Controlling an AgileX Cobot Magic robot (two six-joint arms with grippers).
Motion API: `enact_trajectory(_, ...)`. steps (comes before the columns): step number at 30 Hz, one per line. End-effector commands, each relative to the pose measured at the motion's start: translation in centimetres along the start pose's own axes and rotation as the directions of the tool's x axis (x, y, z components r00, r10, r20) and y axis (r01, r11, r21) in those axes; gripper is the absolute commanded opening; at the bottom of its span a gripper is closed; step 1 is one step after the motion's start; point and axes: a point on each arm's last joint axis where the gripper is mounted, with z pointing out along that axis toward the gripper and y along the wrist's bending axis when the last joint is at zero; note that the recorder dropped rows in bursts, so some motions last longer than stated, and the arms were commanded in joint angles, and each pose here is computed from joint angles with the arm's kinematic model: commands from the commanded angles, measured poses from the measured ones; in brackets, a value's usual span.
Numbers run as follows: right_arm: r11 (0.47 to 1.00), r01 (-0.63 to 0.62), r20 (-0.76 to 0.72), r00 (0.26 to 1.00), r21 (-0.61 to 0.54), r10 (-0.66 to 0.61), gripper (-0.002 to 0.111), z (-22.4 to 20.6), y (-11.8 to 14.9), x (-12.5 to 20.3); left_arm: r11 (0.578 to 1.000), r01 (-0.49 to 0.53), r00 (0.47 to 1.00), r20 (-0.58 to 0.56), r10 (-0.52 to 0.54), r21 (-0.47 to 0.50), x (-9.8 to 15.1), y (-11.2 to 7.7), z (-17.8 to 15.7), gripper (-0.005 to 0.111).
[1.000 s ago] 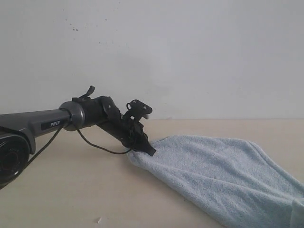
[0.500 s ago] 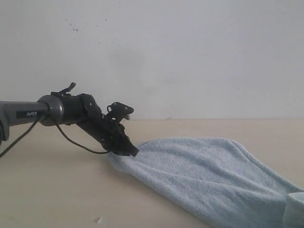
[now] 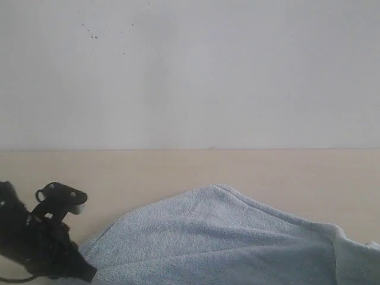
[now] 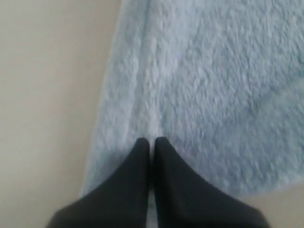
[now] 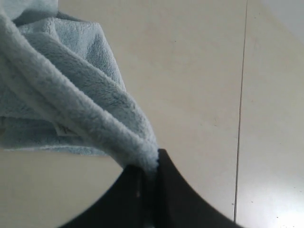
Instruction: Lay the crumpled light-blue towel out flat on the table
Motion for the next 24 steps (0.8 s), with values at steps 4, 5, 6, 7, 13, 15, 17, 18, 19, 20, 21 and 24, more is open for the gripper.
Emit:
enact_trajectory(4, 0.998, 0.051, 0.054, 0.997, -0.042, -0.049, 0.001, -0.2, 0.8, -0.5, 0.993, 0.090, 0.963, 0.262, -0.066, -0.079, 1.8, -0.3, -7.2, 0.004)
enact_trajectory(5, 0.997, 0.059, 0.058, 0.997, -0.044, -0.056, 0.001, -0.3, 0.9, -0.5, 0.994, 0.068, 0.951, 0.308, -0.038, -0.089, 0.7, -0.3, -8.0, 0.004)
enact_trajectory(6, 0.997, 0.059, 0.058, 0.997, -0.044, -0.056, 0.001, -0.3, 0.9, -0.5, 0.994, 0.064, 0.938, 0.345, -0.028, -0.094, -0.5, -0.2, -8.6, 0.004)
enact_trajectory(7, 0.997, 0.059, 0.058, 0.997, -0.044, -0.056, 0.001, -0.3, 0.9, -0.5, 0.993, 0.063, 0.931, 0.365, -0.024, -0.095, -1.3, -0.1, -8.9, 0.004)
enact_trajectory(13, 0.997, 0.056, 0.039, 0.998, -0.045, -0.054, 0.001, -0.3, 0.9, -0.4, 0.995, -0.070, 0.924, 0.371, 0.091, -0.070, -7.1, -1.5, -7.6, 0.004)
enact_trajectory(15, 0.997, 0.056, 0.036, 0.998, -0.044, -0.054, 0.001, -0.3, 0.9, -0.3, 0.992, -0.117, 0.923, 0.362, 0.128, -0.054, -8.8, -2.6, -6.0, 0.005)
enact_trajectory(17, 0.997, 0.056, 0.034, 0.998, -0.044, -0.054, 0.001, -0.3, 0.9, -0.3, 0.989, -0.140, 0.920, 0.363, 0.147, -0.045, -10.2, -3.5, -4.4, 0.014)
enact_trajectory(18, 0.997, 0.056, 0.034, 0.998, -0.044, -0.054, 0.001, -0.3, 0.9, -0.3, 0.988, -0.149, 0.919, 0.364, 0.155, -0.043, -10.9, -3.8, -3.5, 0.020)
enact_trajectory(19, 0.998, 0.050, 0.031, 0.998, -0.043, -0.049, 0.001, -0.2, 0.9, -0.3, 0.986, -0.159, 0.917, 0.364, 0.164, -0.042, -11.5, -4.1, -2.5, 0.028)
enact_trajectory(20, 0.998, 0.050, 0.031, 0.998, -0.043, -0.049, 0.001, -0.2, 0.9, -0.3, 0.986, -0.164, 0.916, 0.364, 0.167, -0.041, -12.0, -4.3, -1.8, 0.035)
enact_trajectory(21, 0.998, 0.050, 0.031, 0.998, -0.043, -0.049, 0.001, -0.2, 0.9, -0.3, 0.985, -0.166, 0.915, 0.365, 0.170, -0.042, -12.6, -4.4, -0.8, 0.043)
enact_trajectory(24, 0.998, 0.050, 0.031, 0.998, -0.043, -0.049, 0.001, -0.2, 0.9, -0.3, 0.985, -0.163, 0.912, 0.374, 0.171, -0.053, -14.0, -4.4, 2.1, 0.053)
